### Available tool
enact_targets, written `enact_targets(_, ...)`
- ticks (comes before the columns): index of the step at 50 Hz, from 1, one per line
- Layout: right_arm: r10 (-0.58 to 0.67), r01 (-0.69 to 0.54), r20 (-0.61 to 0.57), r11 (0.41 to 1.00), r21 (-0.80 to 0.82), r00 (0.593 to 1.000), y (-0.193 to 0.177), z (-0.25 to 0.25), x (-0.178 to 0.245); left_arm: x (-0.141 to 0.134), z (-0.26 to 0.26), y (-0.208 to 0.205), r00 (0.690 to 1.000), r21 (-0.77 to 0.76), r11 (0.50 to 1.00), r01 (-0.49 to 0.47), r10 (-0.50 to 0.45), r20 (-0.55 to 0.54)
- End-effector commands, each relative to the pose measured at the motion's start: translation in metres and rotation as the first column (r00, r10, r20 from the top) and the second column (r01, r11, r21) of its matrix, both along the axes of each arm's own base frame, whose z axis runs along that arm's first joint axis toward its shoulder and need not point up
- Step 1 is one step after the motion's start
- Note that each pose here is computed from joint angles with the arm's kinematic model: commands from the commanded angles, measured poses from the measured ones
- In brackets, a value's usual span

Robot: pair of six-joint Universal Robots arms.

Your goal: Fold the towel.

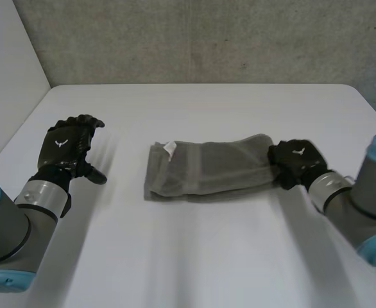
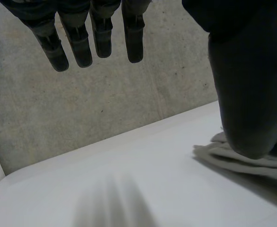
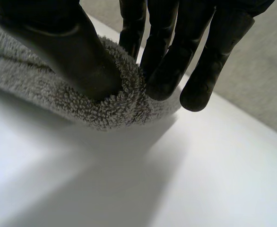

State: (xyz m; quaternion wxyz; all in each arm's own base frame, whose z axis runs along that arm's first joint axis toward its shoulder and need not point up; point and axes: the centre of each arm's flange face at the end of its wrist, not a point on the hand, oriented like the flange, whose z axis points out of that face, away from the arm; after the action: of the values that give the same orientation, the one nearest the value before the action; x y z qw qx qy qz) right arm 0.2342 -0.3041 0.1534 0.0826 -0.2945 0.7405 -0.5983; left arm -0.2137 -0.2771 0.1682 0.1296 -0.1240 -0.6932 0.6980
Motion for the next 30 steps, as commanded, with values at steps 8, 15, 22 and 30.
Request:
enact_targets(8,0.289,-0.277,0.05,0.945,-0.173,0.956,0.02,0.074,0.08,-0.012,0.035,-0.001,0.999,-0.111,0.993,0.032,-0.035,-0.03)
enact_targets(15,0.5,-0.499,0.01,0.866,-0.036,0.866,0.075,0.001,0.158,-0.029,0.044,0.006,0.995,-0.142,0.986,0.082,-0.089,-0.04)
enact_targets(22,0.498,-0.498,-0.006,0.867,-0.006,0.867,0.078,-0.011,0.157,-0.043,0.05,0.0,0.991,-0.167,0.98,0.11,-0.12,-0.054)
enact_targets(30,0.306,-0.303,0.038,0.951,-0.067,0.951,0.064,0.042,0.115,-0.075,0.054,-0.008,0.979,-0.191,0.966,0.175,-0.192,-0.073)
